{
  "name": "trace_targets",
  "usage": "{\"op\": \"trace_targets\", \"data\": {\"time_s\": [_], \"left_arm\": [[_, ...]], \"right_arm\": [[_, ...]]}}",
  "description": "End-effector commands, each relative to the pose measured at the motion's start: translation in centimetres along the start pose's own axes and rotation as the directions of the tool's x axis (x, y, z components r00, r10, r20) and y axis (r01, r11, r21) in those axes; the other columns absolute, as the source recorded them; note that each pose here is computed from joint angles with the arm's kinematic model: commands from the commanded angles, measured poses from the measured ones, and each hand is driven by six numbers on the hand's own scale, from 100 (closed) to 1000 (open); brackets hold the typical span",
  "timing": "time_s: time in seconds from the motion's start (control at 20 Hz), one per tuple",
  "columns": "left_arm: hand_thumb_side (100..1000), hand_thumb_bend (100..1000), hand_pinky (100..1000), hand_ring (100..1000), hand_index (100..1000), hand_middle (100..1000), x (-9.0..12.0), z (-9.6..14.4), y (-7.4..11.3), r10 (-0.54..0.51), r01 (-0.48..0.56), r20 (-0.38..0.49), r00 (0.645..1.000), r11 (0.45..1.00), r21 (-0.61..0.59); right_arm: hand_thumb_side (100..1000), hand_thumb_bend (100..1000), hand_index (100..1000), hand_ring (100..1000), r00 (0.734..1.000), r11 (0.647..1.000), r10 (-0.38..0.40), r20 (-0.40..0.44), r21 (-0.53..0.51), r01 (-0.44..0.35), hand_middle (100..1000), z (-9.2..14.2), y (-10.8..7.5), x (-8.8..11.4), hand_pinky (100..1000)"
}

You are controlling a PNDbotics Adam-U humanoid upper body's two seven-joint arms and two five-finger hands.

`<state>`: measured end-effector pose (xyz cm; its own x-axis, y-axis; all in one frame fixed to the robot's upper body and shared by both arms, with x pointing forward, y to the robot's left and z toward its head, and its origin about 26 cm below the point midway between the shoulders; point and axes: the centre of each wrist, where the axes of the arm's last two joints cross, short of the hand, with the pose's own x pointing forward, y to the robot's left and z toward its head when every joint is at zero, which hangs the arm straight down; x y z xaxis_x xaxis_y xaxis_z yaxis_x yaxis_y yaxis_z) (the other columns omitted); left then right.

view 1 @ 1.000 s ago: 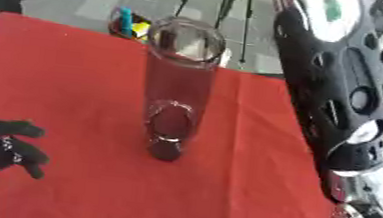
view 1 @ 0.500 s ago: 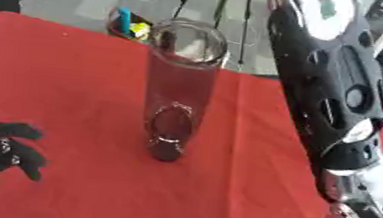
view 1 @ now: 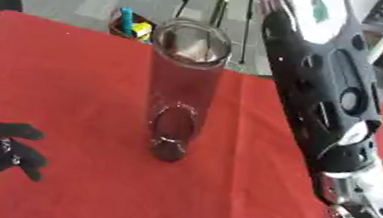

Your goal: Arrange flowers into the vase.

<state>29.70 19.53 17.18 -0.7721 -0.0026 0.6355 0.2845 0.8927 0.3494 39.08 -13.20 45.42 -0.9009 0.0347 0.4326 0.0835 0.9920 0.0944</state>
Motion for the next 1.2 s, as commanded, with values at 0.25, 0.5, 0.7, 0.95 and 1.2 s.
{"op": "trace_targets", "data": {"time_s": [0.25, 0.5, 0.7, 0.95, 1.2], "left_arm": [[1000, 134, 442, 556, 803, 674, 0.6, -0.4, -0.1, -0.002, 0.003, 0.019, 1.0, 1.0, -0.013], [1000, 134, 442, 556, 802, 674, 0.6, -0.4, -0.2, -0.001, 0.002, 0.018, 1.0, 1.0, -0.014], [1000, 134, 442, 556, 802, 674, 0.6, -0.5, -0.2, -0.001, 0.001, 0.019, 1.0, 1.0, -0.011], [1000, 134, 442, 556, 802, 674, 0.6, -0.5, -0.2, -0.001, 0.001, 0.019, 1.0, 1.0, -0.011], [1000, 135, 442, 556, 803, 674, 0.6, -0.6, -0.2, -0.001, 0.001, 0.021, 1.0, 1.0, -0.01]], "right_arm": [[817, 261, 100, 100, 1.0, 1.0, -0.002, 0.029, 0.003, 0.002, 100, -0.5, 0.1, 1.0, 100], [817, 265, 100, 100, 0.999, 1.0, -0.013, 0.029, 0.017, 0.013, 100, -0.4, 0.3, 1.1, 100], [824, 253, 100, 100, 1.0, 1.0, -0.011, 0.021, 0.019, 0.011, 100, 0.0, 0.2, 0.8, 100], [878, 272, 100, 108, 1.0, 1.0, 0.0, 0.014, 0.015, 0.0, 100, 0.4, 0.1, 0.3, 100], [952, 337, 100, 193, 1.0, 1.0, 0.02, 0.003, -0.003, -0.02, 100, 0.8, -0.1, -0.4, 100]]}}
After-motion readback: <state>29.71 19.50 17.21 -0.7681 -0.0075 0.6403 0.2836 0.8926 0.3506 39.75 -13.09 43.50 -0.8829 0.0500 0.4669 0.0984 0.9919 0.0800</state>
